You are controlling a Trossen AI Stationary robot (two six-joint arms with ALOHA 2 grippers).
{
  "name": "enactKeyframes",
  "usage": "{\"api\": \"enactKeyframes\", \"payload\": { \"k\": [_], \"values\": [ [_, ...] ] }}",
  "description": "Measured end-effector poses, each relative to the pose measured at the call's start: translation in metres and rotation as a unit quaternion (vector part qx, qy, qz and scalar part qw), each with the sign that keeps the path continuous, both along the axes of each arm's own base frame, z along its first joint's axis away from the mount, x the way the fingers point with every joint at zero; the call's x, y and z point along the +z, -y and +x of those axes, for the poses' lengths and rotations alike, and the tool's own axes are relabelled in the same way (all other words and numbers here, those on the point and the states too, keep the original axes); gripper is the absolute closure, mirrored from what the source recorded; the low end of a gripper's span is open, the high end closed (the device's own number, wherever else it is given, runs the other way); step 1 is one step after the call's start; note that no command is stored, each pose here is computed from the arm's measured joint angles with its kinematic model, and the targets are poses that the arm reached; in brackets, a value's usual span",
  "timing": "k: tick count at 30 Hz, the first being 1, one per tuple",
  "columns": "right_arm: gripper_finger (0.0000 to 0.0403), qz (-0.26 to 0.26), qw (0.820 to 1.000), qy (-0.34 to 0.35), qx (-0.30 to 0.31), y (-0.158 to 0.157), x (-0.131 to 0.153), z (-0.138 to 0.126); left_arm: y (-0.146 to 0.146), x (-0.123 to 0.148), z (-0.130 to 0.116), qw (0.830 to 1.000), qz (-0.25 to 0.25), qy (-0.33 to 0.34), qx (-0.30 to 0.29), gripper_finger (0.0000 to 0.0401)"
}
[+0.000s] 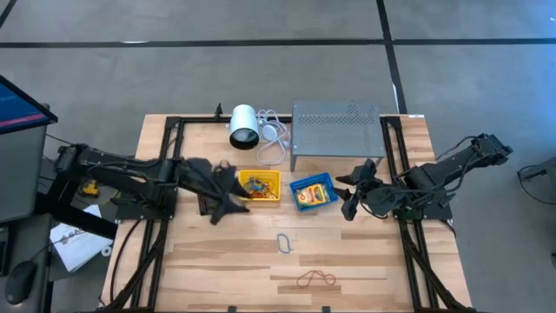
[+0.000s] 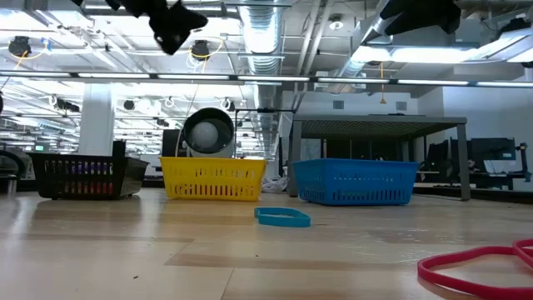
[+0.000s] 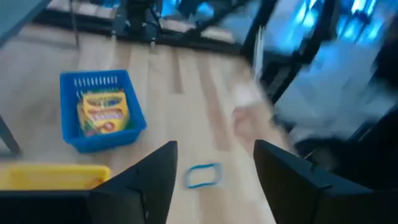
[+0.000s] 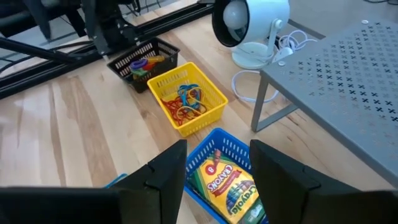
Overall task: Pick & Place Office Desk Supplies
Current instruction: Put the blue rubber band into the yellow bin
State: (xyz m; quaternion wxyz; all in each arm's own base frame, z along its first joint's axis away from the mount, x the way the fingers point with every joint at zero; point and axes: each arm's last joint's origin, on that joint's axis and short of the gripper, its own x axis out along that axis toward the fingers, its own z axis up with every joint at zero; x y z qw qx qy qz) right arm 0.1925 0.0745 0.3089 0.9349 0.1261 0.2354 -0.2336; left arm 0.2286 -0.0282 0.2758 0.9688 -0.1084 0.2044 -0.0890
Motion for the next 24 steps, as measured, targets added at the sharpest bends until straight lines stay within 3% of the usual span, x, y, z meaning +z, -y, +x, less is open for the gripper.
{"api": "enactKeyframes", "payload": {
  "k": [4,6,12,18,24],
  "values": [
    [0.0233,0.003,1.0,0.005,0.003,-0.002,0.001,0.0,0.018,-0.015,0.018,0.986,0.158,-0.038,-0.033,0.0208],
    [0.0233,0.004,1.0,0.006,0.005,-0.002,0.001,0.0,0.026,-0.025,0.029,0.975,0.205,-0.07,-0.058,0.0212],
    [0.0233,0.008,1.0,0.009,0.004,-0.003,0.001,0.0,0.035,-0.04,0.058,0.951,0.241,-0.167,-0.098,0.0205],
    [0.0233,0.008,1.0,0.009,0.004,-0.003,0.001,0.0,0.05,-0.054,0.077,0.919,0.287,-0.204,-0.176,0.0202],
    [0.0233,0.007,1.0,0.006,0.013,-0.006,0.001,-0.002,0.057,-0.074,0.086,0.895,0.328,-0.215,-0.212,0.0211]
  ]
}}
